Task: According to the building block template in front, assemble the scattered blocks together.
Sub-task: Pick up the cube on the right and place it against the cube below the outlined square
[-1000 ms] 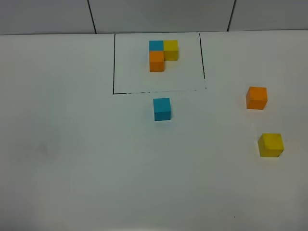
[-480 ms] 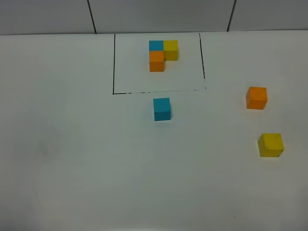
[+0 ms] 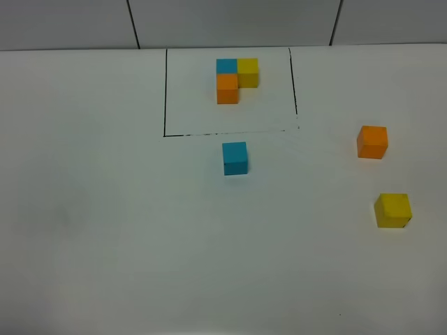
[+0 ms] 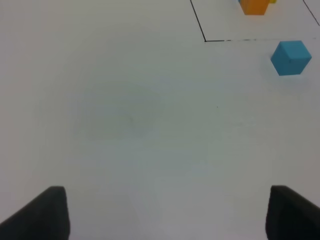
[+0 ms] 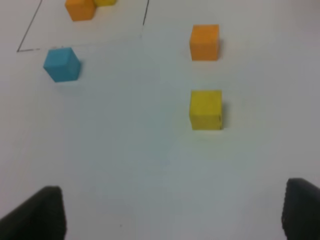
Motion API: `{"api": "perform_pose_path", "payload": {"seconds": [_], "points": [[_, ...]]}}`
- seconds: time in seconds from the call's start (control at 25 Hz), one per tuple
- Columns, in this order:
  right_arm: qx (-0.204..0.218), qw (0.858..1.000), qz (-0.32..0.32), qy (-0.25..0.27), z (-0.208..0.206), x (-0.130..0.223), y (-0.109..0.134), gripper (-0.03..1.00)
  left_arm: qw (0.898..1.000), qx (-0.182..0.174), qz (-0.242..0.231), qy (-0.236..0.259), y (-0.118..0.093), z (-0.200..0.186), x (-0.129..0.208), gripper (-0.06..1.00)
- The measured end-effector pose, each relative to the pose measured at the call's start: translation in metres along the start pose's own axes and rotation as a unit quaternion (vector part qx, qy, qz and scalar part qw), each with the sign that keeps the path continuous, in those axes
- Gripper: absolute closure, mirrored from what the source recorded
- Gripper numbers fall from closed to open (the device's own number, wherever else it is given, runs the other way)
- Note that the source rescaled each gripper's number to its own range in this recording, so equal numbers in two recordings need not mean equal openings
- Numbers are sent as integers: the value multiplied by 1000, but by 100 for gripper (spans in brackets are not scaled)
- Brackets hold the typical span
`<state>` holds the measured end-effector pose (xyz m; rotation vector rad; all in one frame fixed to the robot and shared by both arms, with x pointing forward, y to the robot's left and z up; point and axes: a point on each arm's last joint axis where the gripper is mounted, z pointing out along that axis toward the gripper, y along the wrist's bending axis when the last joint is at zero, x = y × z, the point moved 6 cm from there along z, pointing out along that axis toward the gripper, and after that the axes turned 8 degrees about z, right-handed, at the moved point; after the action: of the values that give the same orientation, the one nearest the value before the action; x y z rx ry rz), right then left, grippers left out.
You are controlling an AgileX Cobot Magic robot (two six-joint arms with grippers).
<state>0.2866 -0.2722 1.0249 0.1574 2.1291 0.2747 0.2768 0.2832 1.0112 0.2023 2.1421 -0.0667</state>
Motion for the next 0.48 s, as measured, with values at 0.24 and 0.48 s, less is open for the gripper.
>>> {"api": "perform_pose_path", "payload": {"seconds": [0.24, 0.48], "points": [[32, 992, 35, 113, 25, -3, -8, 20, 1000, 0, 0, 0, 0, 0, 0, 26], [58, 981, 50, 177, 77, -28, -18, 10, 1000, 0, 0, 0, 0, 0, 0, 26]]}}
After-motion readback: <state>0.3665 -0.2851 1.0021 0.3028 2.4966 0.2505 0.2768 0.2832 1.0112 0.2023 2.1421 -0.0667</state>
